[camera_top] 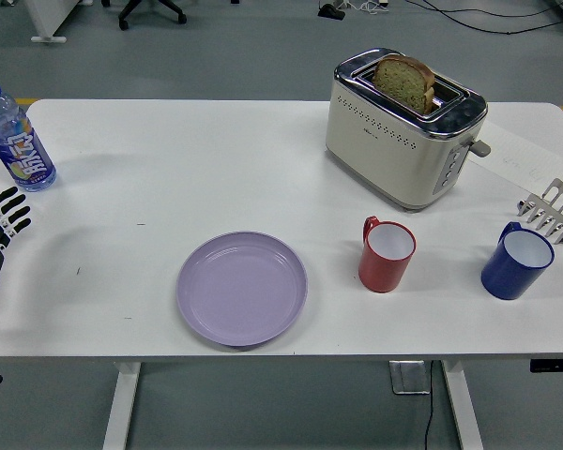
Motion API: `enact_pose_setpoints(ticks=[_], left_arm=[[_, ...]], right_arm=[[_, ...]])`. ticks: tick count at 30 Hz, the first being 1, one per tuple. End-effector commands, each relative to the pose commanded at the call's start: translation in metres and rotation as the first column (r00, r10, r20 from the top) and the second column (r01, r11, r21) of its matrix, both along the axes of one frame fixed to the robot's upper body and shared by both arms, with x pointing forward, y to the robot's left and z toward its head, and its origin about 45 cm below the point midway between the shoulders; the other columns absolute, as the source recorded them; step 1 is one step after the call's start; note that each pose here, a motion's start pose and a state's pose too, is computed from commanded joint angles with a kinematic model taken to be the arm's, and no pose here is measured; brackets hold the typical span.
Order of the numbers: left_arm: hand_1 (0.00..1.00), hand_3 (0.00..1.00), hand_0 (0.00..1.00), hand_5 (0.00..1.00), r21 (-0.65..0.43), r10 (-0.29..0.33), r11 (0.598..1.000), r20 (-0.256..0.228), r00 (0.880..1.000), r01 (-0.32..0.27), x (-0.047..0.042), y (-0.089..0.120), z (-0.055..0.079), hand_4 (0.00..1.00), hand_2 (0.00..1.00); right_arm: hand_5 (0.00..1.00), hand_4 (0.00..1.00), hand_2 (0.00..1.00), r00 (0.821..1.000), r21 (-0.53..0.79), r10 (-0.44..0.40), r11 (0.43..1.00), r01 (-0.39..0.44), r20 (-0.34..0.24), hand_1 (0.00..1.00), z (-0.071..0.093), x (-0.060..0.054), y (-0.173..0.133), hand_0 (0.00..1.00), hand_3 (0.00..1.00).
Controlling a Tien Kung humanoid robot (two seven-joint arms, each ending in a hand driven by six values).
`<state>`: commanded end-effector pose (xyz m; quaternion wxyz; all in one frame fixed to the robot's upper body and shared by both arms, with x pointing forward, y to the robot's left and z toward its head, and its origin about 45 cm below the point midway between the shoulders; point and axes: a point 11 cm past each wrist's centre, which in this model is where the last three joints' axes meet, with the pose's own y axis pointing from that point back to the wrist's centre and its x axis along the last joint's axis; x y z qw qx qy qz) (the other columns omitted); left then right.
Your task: Push plate across desktop
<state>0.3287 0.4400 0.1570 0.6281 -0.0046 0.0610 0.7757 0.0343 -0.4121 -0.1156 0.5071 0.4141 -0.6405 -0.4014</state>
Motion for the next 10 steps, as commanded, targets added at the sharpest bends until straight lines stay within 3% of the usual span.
enact_pose_setpoints(ticks=[10], left_arm=[[0.833,0.807,0.816,0.998,-0.002,0.003,1.0,-0.002,1.0,-0.003,-0.0005,0.0,-0.0016,0.497,0.847]], right_arm=[[0.382,0.166,0.656,1.0,0.0,0.003,1.0,-0.003,-0.001,0.554,0.0001,0.0001,-0.0003,0.614,0.641]])
